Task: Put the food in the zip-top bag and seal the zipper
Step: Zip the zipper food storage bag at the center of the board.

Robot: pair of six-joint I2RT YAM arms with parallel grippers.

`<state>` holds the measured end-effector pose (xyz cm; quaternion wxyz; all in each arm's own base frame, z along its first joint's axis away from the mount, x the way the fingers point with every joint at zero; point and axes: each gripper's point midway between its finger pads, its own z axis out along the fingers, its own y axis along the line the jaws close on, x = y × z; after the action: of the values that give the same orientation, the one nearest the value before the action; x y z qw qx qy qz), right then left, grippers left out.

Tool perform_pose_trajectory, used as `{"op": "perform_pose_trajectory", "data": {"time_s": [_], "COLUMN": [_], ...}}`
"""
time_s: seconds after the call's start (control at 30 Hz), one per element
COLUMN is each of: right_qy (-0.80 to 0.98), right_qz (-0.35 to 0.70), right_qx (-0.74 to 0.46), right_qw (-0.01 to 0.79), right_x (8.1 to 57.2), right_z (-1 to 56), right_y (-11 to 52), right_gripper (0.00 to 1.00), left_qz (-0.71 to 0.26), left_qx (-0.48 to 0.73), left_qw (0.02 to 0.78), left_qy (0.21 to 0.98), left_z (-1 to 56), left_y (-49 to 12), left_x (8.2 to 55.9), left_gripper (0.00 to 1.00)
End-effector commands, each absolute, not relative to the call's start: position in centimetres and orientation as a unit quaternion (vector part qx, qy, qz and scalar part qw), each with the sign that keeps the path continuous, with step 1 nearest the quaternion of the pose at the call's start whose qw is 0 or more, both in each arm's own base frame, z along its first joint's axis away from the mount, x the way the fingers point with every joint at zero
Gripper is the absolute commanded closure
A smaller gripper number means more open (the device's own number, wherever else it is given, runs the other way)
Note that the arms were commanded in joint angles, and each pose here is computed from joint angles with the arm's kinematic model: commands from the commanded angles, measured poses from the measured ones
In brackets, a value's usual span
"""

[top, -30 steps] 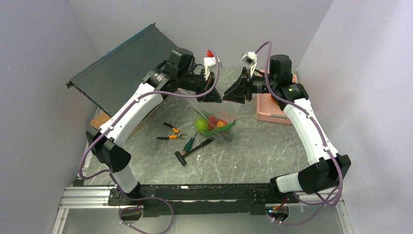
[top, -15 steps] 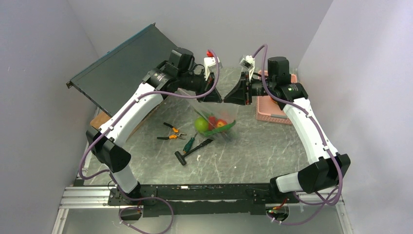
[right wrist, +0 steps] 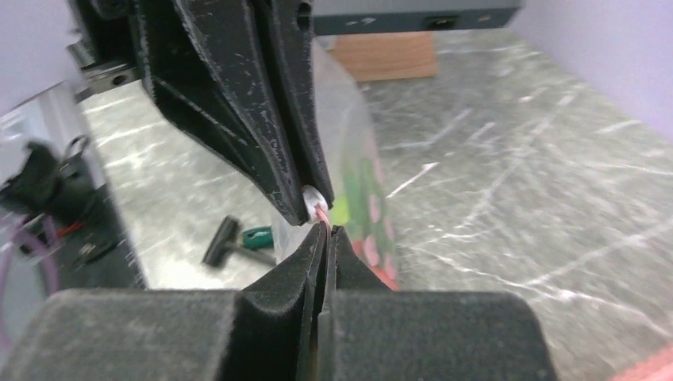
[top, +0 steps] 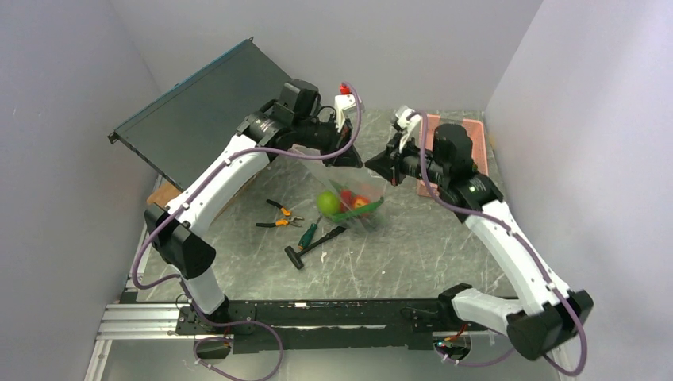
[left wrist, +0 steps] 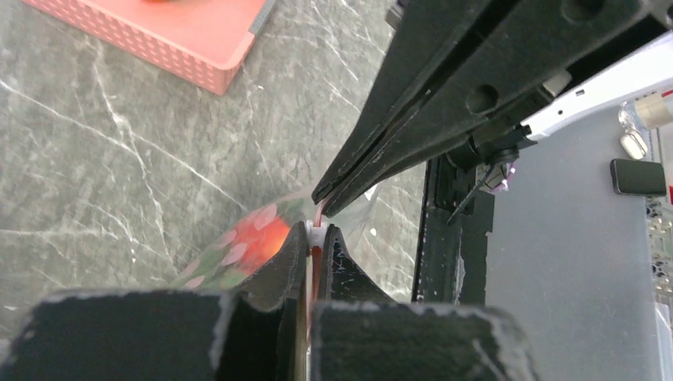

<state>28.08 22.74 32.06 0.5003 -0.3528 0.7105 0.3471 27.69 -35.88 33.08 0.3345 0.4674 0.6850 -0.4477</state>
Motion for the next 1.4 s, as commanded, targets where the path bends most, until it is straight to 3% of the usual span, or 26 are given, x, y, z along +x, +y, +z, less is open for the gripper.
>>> {"op": "perform_pose_trajectory", "data": {"time_s": [0.0, 0.2, 0.47, 0.8, 1.03, 1.3, 1.33, 1.37], "right_qy": [0.729, 0.687, 0.681, 0.688, 0.687, 0.662, 0.660, 0.658], "right_qz": [0.177, 0.120, 0.106, 0.087, 0.091, 0.141, 0.150, 0.157], "right_qx": [-0.179, -0.142, -0.157, -0.140, -0.145, -0.173, -0.176, -0.179], "right_qw": [0.637, 0.703, 0.707, 0.707, 0.707, 0.716, 0.715, 0.714], "right_x": [32.7, 31.2, 30.5, 31.1, 31.2, 30.9, 31.0, 31.2], "right_z": [34.0, 35.8, 35.4, 35.7, 35.8, 37.1, 37.4, 37.6], "right_y": [16.1, 12.6, 11.9, 10.5, 10.7, 12.8, 13.2, 13.5], "right_gripper": [1.00, 1.00, 1.00, 1.00, 1.00, 1.00, 1.00, 1.00], "left_qz": [-0.441, -0.418, -0.360, -0.253, -0.236, -0.260, -0.262, -0.262], "left_qx": [0.465, 0.467, 0.479, 0.404, 0.375, 0.373, 0.370, 0.366], "left_qw": [0.377, 0.369, 0.363, 0.421, 0.451, 0.449, 0.442, 0.436], "left_qy": [0.669, 0.686, 0.713, 0.772, 0.774, 0.769, 0.774, 0.779], "left_z": [36.0, 34.7, 33.4, 32.3, 33.1, 34.2, 34.2, 34.1], "left_y": [-35.8, -35.1, -32.0, -26.0, -23.2, -24.0, -24.2, -24.3], "left_x": [28.0, 28.2, 27.2, 28.0, 27.3, 27.3, 27.5, 27.7], "left_gripper": [1.00, 1.00, 1.00, 1.00, 1.00, 1.00, 0.99, 0.91]}}
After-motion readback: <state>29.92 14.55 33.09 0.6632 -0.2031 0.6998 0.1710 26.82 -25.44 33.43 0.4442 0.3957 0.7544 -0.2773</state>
